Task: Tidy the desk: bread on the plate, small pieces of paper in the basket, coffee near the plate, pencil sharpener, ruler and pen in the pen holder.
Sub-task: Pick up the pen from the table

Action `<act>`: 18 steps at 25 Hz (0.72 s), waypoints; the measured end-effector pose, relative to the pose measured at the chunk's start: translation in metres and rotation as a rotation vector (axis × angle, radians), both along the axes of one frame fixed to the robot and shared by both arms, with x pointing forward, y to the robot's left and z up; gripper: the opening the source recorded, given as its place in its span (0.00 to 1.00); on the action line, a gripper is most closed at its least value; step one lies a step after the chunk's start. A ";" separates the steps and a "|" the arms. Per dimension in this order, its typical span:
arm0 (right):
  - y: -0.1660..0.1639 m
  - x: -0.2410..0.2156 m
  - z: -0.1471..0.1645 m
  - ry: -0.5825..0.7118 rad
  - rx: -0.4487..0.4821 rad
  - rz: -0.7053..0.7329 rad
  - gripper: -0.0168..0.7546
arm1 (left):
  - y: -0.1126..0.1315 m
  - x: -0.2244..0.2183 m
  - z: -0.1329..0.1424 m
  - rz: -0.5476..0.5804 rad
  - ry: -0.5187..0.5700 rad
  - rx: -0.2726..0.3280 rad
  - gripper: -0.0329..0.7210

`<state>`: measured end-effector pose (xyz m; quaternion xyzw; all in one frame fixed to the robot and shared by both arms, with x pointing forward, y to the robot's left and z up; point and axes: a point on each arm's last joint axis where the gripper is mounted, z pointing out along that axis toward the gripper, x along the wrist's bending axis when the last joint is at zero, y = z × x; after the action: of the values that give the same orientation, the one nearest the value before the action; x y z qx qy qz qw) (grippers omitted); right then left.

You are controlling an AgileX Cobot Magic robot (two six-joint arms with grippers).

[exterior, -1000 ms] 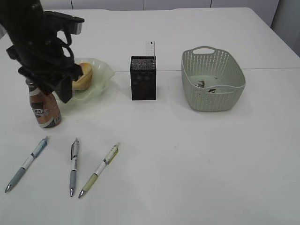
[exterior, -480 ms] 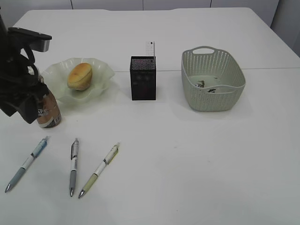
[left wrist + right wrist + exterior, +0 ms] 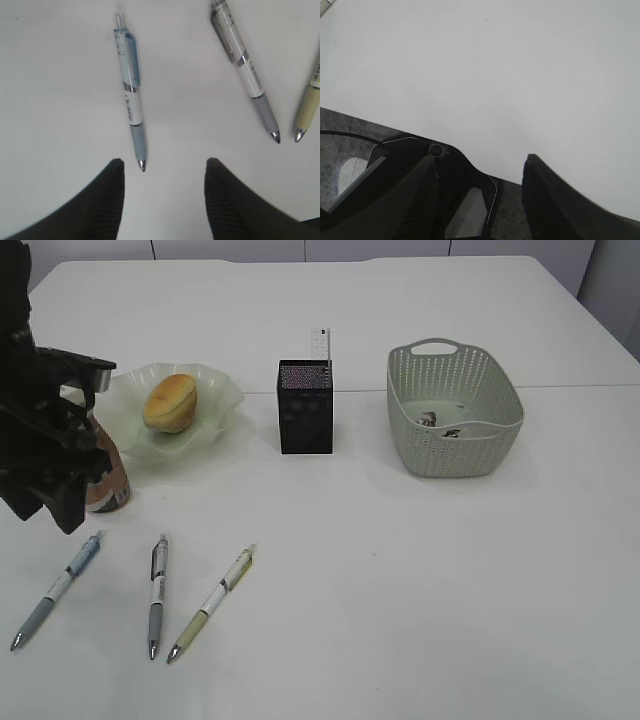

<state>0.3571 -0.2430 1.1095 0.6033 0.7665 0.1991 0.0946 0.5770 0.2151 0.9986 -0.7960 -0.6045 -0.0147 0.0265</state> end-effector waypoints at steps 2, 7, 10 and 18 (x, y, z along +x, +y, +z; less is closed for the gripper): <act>0.000 0.000 0.000 0.000 0.000 0.000 0.58 | -0.001 0.002 -0.008 0.000 0.023 0.006 0.58; 0.000 0.000 0.000 0.000 0.000 0.000 0.58 | -0.001 0.006 -0.025 -0.001 0.065 0.020 0.65; 0.000 0.000 0.000 -0.002 -0.004 0.000 0.58 | -0.001 0.007 -0.029 -0.009 0.073 0.033 0.65; 0.000 0.000 0.000 -0.002 -0.004 -0.001 0.58 | -0.001 0.007 -0.030 -0.120 0.083 0.030 0.65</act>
<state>0.3573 -0.2434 1.1095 0.6033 0.7664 0.1980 0.0968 0.5843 0.2145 0.9689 -0.8303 -0.5537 0.0077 0.0627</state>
